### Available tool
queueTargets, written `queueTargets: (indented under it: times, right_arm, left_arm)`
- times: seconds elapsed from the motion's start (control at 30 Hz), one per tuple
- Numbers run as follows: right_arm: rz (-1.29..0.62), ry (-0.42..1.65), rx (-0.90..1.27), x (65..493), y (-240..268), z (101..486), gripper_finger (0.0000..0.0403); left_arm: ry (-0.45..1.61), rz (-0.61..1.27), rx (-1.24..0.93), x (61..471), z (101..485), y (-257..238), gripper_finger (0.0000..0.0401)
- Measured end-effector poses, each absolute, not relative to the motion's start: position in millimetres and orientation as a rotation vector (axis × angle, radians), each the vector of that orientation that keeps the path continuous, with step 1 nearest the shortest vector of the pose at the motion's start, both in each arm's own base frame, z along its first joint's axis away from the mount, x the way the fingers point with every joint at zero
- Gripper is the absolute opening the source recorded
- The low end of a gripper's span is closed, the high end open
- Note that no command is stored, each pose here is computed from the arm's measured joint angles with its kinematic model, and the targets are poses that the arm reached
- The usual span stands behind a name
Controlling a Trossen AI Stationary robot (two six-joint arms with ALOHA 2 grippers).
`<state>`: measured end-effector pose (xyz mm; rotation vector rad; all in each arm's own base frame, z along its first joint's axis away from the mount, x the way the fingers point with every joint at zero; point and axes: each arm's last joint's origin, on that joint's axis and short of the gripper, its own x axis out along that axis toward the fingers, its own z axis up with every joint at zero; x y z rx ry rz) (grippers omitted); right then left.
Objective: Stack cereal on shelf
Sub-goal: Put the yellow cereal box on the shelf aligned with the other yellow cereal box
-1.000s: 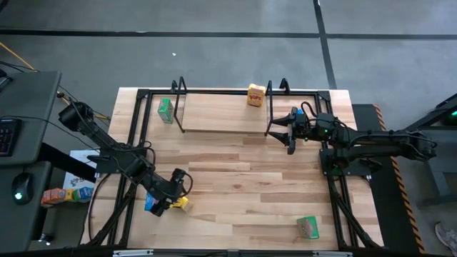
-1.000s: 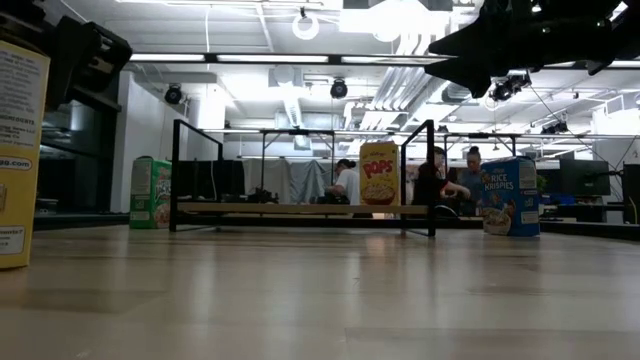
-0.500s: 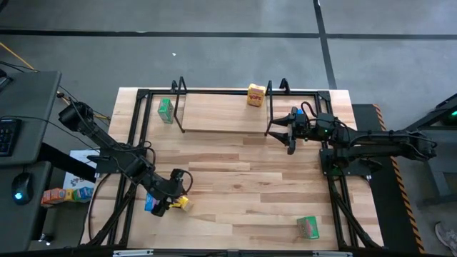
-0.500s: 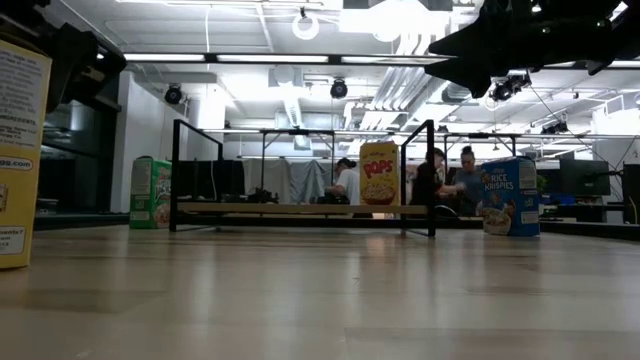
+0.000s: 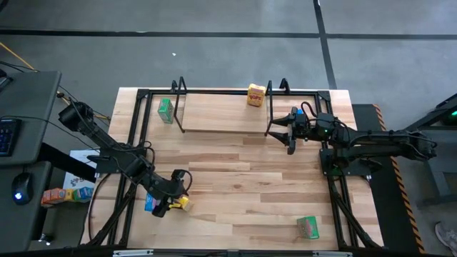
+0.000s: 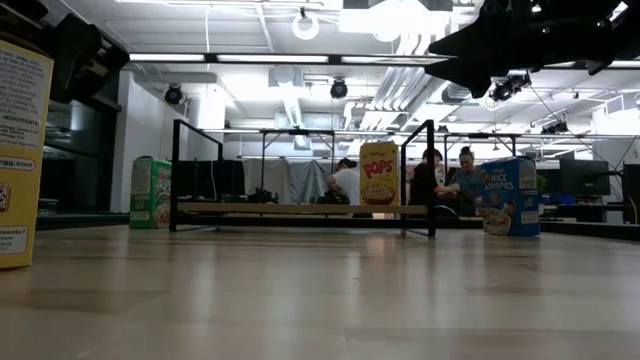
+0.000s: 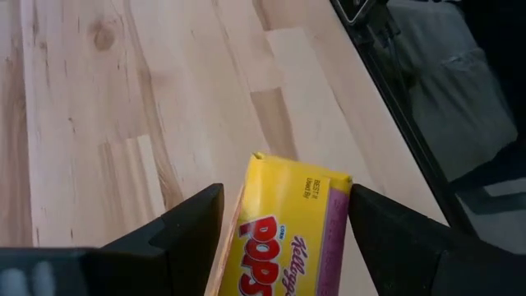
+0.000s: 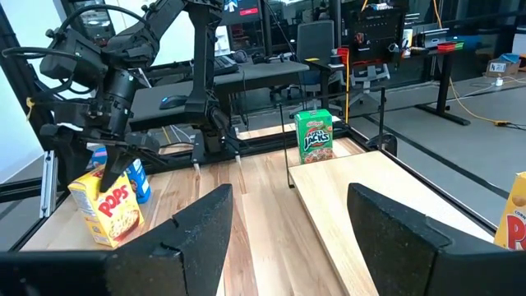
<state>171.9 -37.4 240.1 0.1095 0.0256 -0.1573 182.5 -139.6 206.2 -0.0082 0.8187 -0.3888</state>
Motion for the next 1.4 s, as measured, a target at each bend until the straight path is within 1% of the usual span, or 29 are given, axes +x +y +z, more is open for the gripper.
queueTargets:
  times: [0.3,0.57,0.7,0.97,1.1,1.23,1.4]
  right_arm:
    - [-0.158,0.026,0.11,172,-38,240,0.0234]
    - [-0.158,0.026,0.109,172,-37,240,0.0234]
    - [-0.157,0.026,0.109,172,-37,240,0.0234]
    - [-0.157,0.026,0.109,172,-37,240,0.0234]
    - [-0.158,0.026,0.109,172,-37,240,0.0234]
    - [-0.158,0.026,0.109,172,-37,240,0.0234]
    - [-0.158,0.028,0.098,172,-37,240,0.0234]
  left_arm:
    - [0.899,-0.388,0.076,176,200,-136,0.025]
    - [0.872,-0.411,0.102,178,201,-137,0.0247]
    - [0.879,-0.411,0.11,177,201,-136,0.0227]
    - [0.869,-0.427,0.135,178,201,-137,0.0164]
    - [0.86,-0.413,0.147,179,201,-135,0.0139]
    - [0.847,-0.359,0.115,185,206,-131,0.0127]
    - [0.738,-0.278,0.117,204,235,-124,0.0124]
